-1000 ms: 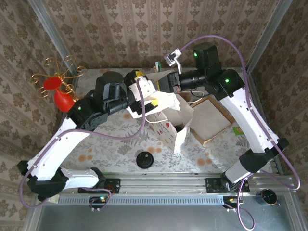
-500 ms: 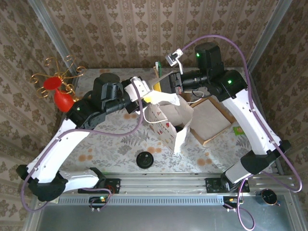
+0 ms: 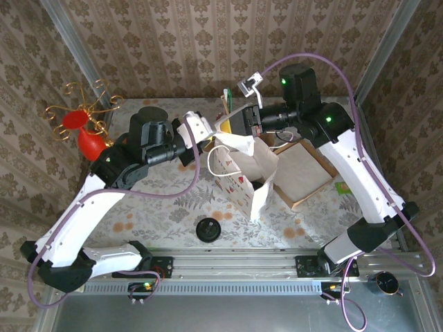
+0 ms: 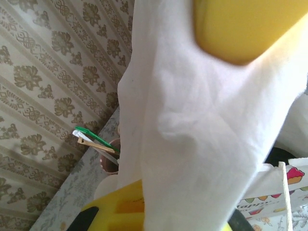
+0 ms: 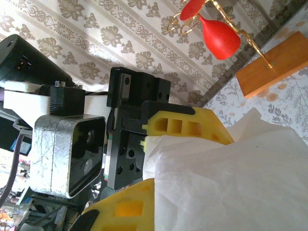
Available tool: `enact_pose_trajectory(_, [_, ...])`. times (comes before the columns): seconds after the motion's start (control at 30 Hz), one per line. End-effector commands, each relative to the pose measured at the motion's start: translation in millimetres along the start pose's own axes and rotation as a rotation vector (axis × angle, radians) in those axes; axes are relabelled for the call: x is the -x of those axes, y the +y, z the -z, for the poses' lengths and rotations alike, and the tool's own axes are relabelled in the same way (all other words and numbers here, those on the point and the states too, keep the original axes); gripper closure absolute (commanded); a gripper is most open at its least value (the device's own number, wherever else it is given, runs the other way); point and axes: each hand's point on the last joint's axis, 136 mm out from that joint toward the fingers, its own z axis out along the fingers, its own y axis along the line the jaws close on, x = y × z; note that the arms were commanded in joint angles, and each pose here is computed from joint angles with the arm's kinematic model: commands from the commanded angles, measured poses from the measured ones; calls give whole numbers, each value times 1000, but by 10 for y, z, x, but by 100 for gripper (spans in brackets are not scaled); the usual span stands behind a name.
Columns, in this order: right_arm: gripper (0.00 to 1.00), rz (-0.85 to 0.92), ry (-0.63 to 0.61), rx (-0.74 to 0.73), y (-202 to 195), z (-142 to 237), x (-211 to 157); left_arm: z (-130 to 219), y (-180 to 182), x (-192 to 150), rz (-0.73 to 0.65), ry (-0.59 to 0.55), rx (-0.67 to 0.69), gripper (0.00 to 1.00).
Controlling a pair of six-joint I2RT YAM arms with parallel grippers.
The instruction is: Pack the takeout coffee
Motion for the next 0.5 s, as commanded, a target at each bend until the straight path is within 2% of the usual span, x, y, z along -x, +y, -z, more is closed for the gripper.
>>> enact_pose_trajectory(0.0, [94, 9, -9, 38, 127, 63, -40, 89, 21, -3, 29, -13, 19, 100])
enact_pose_trajectory(0.1, [78, 9, -8, 32, 91, 63, -61, 101, 66, -50, 16, 4, 50, 100])
enact_pose_trajectory(0.23, [48, 0, -5, 0, -13, 109, -101, 125, 100, -69, 2, 11, 73, 100])
enact_pose_trajectory(0.3, [40, -13, -15, -24, -96, 164, -112, 134, 113, -71, -6, 6, 84, 100])
enact_pose_trajectory(0.47, [29, -43, -73, -75, -265, 363, -79, 143, 166, -76, -26, 2, 120, 100])
